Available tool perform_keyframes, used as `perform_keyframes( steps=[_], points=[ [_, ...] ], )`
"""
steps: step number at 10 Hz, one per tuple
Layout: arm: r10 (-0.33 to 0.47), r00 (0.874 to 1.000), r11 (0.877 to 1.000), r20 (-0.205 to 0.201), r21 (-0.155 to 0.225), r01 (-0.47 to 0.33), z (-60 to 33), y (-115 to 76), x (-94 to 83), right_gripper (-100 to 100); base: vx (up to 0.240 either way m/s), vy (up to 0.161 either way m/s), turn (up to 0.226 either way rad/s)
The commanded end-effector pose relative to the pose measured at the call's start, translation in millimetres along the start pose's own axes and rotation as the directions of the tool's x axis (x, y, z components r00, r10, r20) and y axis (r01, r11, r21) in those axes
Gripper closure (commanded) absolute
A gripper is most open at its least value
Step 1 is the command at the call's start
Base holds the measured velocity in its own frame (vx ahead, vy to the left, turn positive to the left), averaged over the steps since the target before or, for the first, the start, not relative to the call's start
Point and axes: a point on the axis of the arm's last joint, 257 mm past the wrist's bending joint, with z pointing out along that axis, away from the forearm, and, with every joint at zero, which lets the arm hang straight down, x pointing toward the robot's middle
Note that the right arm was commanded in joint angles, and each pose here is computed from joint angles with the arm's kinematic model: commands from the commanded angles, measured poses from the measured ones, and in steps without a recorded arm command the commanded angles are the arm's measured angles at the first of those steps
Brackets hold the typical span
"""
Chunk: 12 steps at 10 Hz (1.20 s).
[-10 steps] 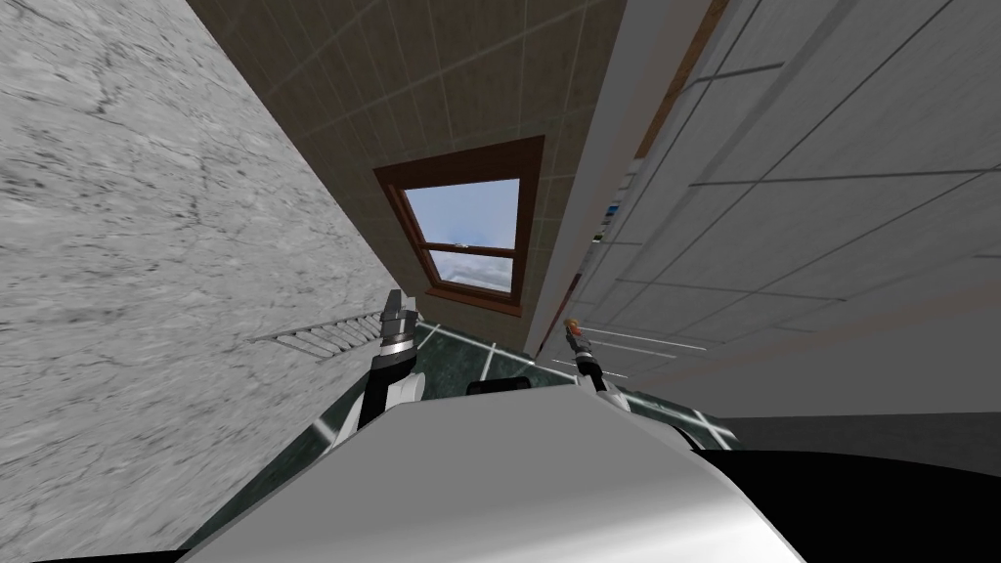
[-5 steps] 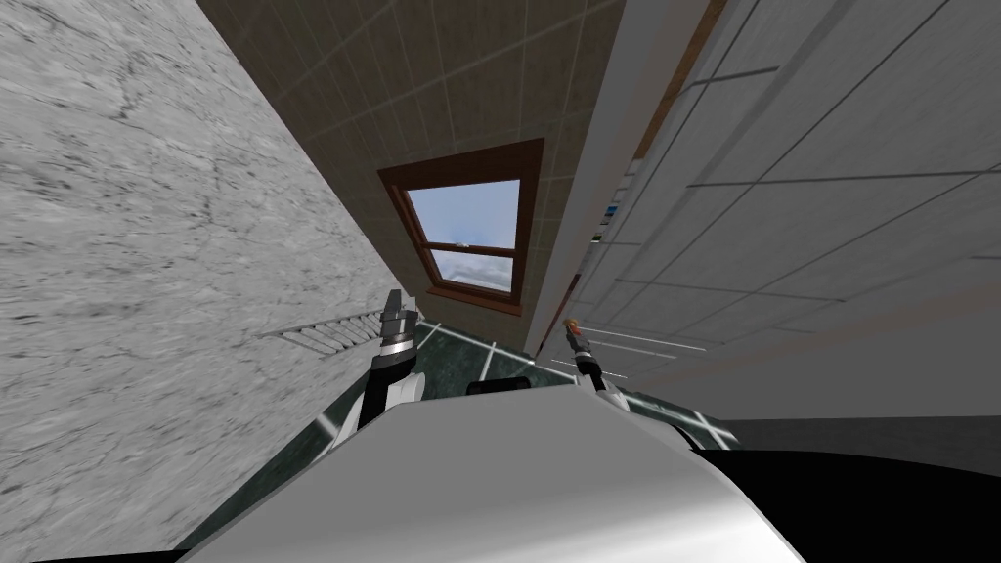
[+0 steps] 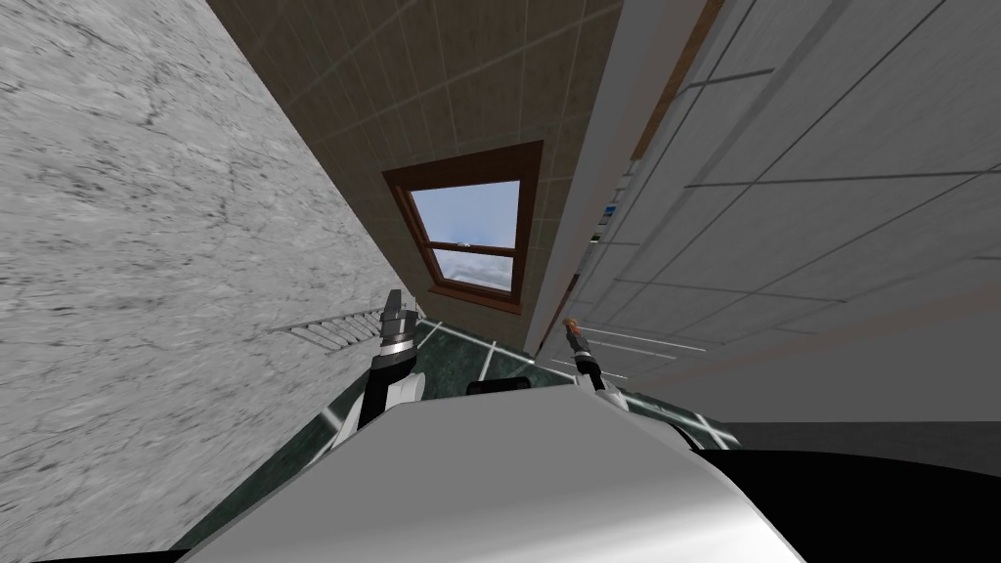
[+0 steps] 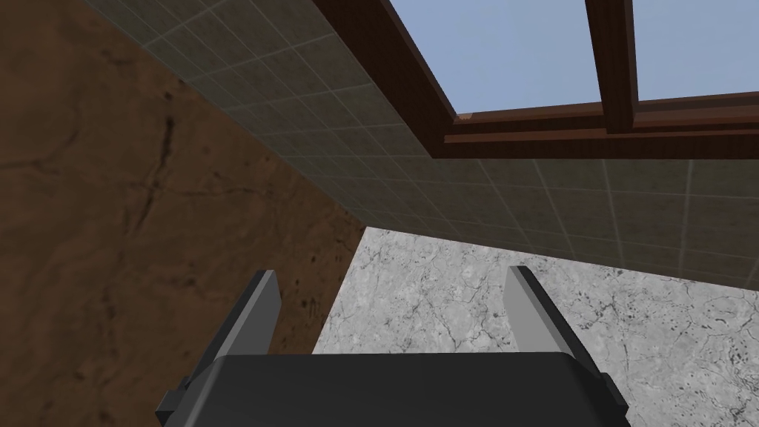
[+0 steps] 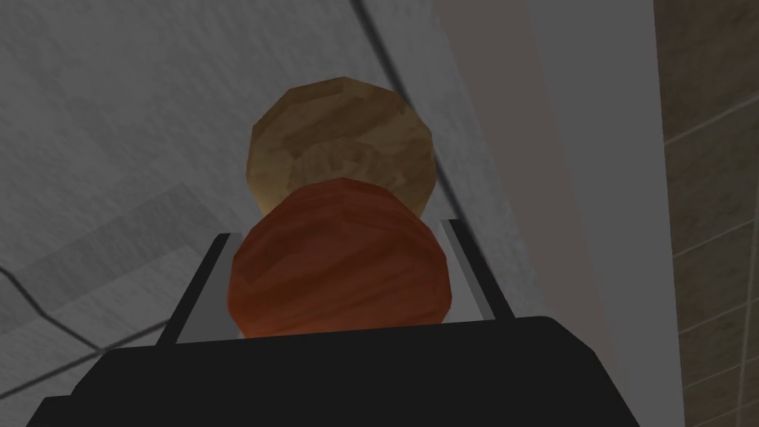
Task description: Pull the door open
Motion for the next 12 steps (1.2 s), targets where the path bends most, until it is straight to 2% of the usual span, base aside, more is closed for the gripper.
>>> perform_keyframes(
  steps=[1, 2, 5, 6, 7, 10, 11, 12],
  points=[
    [0.057, 0.998, 0.998, 0.001, 0.002, -0.057, -0.1, 0.5, 0.9, 100, -0.029, -0.012, 0.028],
    [0.063, 0.998, 0.998, 0.001, 0.002, -0.063, -0.1, 0.5, 0.9, 100, -0.022, -0.011, 0.018],
    [0.153, 0.988, 0.988, 0.004, 0.003, -0.153, 1.0, 1.9, 0.9, 100, -0.033, -0.015, 0.031],
    [0.190, 0.982, 0.982, 0.006, 0.003, -0.190, 1.5, 2.5, 1.0, 100, -0.030, -0.014, 0.028],
    [0.197, 0.980, 0.980, 0.006, 0.003, -0.197, 1.5, 2.5, 1.0, 100, -0.023, -0.013, 0.016],
    [0.287, 0.958, 0.958, 0.009, 0.003, -0.287, 2.7, 4.0, 1.1, 100, -0.036, -0.016, 0.033],
    [0.324, 0.946, 0.946, 0.011, 0.003, -0.324, 3.3, 4.8, 1.2, 100, -0.037, -0.013, 0.035],
    [0.332, 0.943, 0.943, 0.011, 0.003, -0.332, 3.3, 4.8, 1.2, 100, -0.026, -0.014, 0.017]
  ],
)
